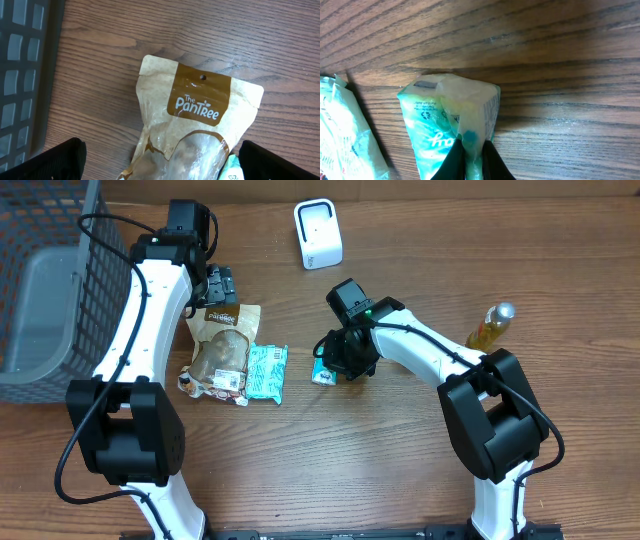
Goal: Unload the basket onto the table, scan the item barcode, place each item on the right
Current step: 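Lift the green tissue pack with the right gripper and rotate it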
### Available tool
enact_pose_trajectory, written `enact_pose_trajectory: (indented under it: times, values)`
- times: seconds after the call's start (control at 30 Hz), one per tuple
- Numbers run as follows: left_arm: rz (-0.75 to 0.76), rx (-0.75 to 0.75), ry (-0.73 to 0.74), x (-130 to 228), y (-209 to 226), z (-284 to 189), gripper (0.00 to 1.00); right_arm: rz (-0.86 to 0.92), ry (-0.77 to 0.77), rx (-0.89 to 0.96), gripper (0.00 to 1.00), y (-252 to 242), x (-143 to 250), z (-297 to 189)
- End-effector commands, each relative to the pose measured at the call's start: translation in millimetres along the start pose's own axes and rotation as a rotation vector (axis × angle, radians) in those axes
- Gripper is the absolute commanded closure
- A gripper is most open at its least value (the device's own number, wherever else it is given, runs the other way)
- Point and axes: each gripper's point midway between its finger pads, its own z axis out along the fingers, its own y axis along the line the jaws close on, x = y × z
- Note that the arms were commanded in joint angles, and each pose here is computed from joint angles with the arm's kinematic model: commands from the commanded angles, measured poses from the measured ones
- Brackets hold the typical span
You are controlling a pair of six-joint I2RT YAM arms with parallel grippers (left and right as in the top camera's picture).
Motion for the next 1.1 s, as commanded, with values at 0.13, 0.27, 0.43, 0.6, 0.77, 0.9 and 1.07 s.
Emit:
enact_pose_trajectory:
  times: [0.13,0.27,0.43,0.6,0.77,0.9,1.07]
  values:
    - [0.002,-0.006,-0.021,-4.7,-0.9,-5.1,0.01,0.005,-0.031,0.101,0.93,-22.1,-0.9,7.6]
    - [0.002,-0.006,-0.021,-4.7,-0.9,-5.1,0.0,-0.017,-0.022,0.097,0.96,-21.0,1.1,7.9]
    - [0.002,-0.006,-0.021,-4.7,-0.9,-5.1,0.01,-0.108,0.038,-0.008,0.96,-9.3,5.2,0.1]
    - [0.002,-0.006,-0.021,-4.7,-0.9,-5.1,0.0,-0.227,0.095,-0.28,0.96,22.6,5.9,-32.2]
    - [0.002,-0.006,-0.021,-4.7,-0.9,-5.1,0.0,-0.386,0.137,-0.567,0.96,51.0,16.8,-78.6]
    - [0.002,-0.006,-0.021,-4.7,-0.9,-5.1,0.0,-0.481,0.125,-0.706,0.96,62.5,23.9,-111.8]
    - [0.002,-0.006,-0.021,-4.8,-0.9,-5.1,0.0,-0.592,0.096,-0.827,0.96,76.1,36.6,-146.2]
